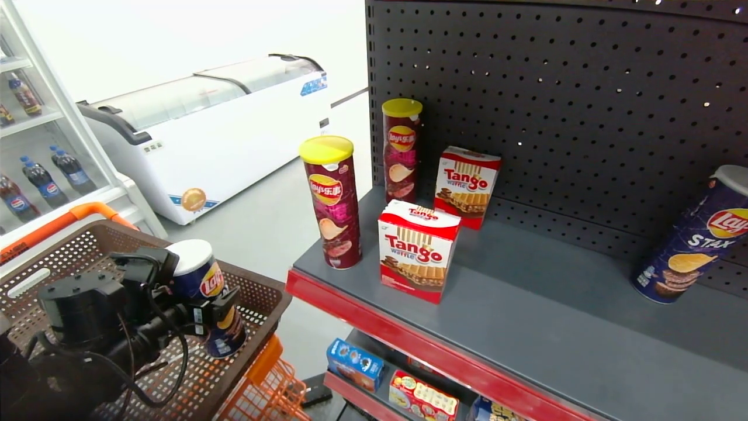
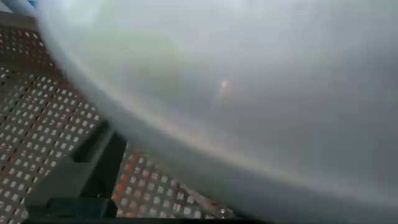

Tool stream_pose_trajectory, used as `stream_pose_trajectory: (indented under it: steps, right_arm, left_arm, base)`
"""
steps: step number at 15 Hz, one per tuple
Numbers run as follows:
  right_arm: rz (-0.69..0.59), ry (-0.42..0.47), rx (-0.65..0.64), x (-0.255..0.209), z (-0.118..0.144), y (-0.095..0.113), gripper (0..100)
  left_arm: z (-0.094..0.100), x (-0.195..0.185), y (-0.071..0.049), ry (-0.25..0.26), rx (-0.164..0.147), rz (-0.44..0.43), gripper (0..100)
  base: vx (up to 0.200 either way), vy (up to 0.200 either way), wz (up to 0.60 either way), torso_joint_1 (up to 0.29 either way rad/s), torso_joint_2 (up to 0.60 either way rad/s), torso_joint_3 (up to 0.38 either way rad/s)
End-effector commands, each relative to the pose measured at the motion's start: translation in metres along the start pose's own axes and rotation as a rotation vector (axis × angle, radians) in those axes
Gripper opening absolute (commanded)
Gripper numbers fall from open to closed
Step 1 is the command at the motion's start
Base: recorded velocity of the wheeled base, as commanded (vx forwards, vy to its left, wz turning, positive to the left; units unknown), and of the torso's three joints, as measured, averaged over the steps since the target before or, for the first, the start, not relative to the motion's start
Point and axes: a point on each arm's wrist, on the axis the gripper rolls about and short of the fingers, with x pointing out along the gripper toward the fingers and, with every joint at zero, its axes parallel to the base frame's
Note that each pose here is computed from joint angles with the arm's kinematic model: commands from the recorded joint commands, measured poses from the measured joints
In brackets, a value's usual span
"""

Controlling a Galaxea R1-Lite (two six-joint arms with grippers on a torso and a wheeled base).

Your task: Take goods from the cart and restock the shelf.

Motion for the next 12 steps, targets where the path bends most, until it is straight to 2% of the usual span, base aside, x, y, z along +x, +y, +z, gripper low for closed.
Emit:
stream_pose_trajectory:
  steps: [1, 4, 6, 8, 9, 11, 12]
  right_arm:
    - [0.0, 0.001, 0.0, 0.0, 0.0, 0.0, 100]
    - [0.0, 0.001, 0.0, 0.0, 0.0, 0.0, 100]
    - [0.0, 0.001, 0.0, 0.0, 0.0, 0.0, 100]
    - [0.0, 0.001, 0.0, 0.0, 0.0, 0.0, 100]
    - [0.0, 0.001, 0.0, 0.0, 0.0, 0.0, 100]
    - [0.0, 0.001, 0.0, 0.0, 0.0, 0.0, 100]
    - [0.0, 0.001, 0.0, 0.0, 0.0, 0.0, 100]
  left_arm:
    - [0.0, 0.009, 0.0, -0.004, -0.001, 0.0, 0]
    - [0.004, 0.015, -0.001, -0.017, -0.001, -0.005, 0]
    - [0.011, 0.014, -0.007, -0.045, 0.01, -0.028, 0]
    - [0.031, -0.006, -0.016, -0.119, 0.031, -0.063, 0]
    - [0.042, -0.015, -0.018, -0.136, 0.031, -0.078, 0]
    - [0.056, -0.039, -0.027, -0.123, 0.032, -0.133, 0]
    - [0.063, -0.051, -0.027, -0.141, 0.031, -0.138, 0]
  base:
    - [0.0, 0.0, 0.0, 0.0, 0.0, 0.0]
    - [0.0, 0.0, 0.0, 0.0, 0.0, 0.0]
    - [0.0, 0.0, 0.0, 0.0, 0.0, 0.0]
    - [0.0, 0.0, 0.0, 0.0, 0.0, 0.0]
    - [0.0, 0.0, 0.0, 0.0, 0.0, 0.0]
    - [0.0, 0.0, 0.0, 0.0, 0.0, 0.0]
    - [0.0, 0.0, 0.0, 0.0, 0.0, 0.0]
